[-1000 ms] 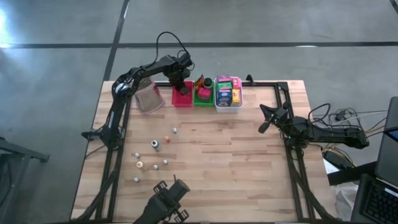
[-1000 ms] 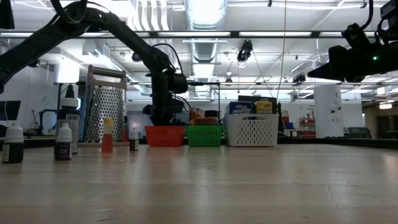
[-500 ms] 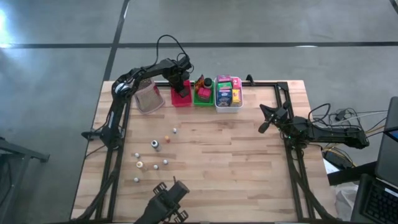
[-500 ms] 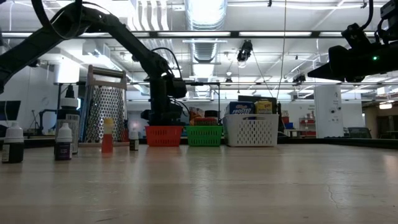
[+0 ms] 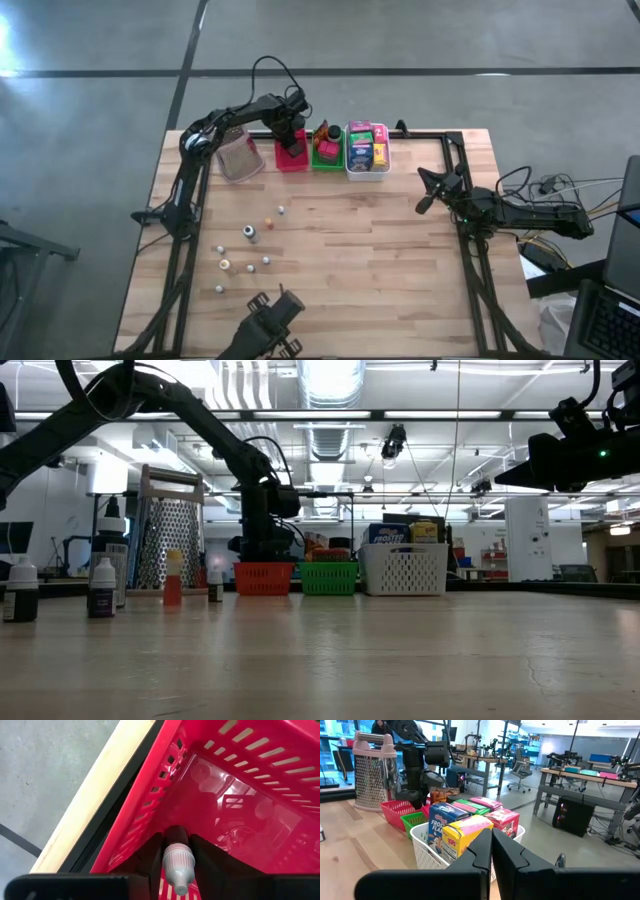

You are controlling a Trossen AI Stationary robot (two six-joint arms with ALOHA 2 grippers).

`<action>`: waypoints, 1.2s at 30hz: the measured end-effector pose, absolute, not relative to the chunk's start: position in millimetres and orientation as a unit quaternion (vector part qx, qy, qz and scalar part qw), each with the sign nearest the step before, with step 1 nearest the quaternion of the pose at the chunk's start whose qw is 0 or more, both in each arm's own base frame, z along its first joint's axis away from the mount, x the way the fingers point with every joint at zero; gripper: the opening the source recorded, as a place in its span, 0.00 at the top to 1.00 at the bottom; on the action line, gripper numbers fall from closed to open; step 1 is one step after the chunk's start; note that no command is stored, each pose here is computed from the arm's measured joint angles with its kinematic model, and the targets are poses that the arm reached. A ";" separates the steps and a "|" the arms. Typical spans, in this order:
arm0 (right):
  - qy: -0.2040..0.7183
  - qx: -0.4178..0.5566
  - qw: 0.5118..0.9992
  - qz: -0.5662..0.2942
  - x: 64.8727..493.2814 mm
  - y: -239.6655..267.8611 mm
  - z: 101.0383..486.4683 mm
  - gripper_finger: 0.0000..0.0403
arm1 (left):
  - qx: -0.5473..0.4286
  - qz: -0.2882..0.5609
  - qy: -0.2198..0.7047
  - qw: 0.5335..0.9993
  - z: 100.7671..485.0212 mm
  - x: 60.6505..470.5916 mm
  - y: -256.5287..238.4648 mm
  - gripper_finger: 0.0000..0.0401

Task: Pick & Place Kitchen Items
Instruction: Put the small black food coloring bottle into the red bin

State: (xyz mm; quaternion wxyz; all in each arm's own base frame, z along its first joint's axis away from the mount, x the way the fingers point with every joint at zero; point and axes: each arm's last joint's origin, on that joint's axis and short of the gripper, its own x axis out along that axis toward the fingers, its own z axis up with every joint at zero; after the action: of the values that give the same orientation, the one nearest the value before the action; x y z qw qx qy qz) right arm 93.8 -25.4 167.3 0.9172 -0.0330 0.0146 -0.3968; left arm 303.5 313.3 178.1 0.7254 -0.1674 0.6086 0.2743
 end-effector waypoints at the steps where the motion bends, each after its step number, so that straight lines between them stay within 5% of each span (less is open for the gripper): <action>1: 0.015 -0.033 0.917 -0.397 93.8 -25.4 167.3 0.98 | -0.167 0.275 0.609 0.725 178.1 303.5 313.4 0.76; 10: 0.015 -0.033 0.917 -0.397 93.8 -25.3 167.3 0.98 | -0.161 0.283 0.611 0.722 178.3 303.1 314.1 0.75; 21: 0.015 -0.033 0.917 -0.397 93.8 -25.4 167.3 0.98 | -0.157 0.286 0.613 0.720 178.1 302.8 314.5 0.60; 36: 0.015 -0.033 0.917 -0.397 93.8 -25.4 167.3 0.98 | -0.157 0.288 0.613 0.719 179.1 302.4 314.2 0.60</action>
State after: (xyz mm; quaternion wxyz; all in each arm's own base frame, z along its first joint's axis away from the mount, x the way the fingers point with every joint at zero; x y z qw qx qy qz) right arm 93.8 -25.4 167.3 0.9172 -0.0330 0.0146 -0.3968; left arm 302.4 314.2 179.1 0.7188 -0.1566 0.6132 0.2878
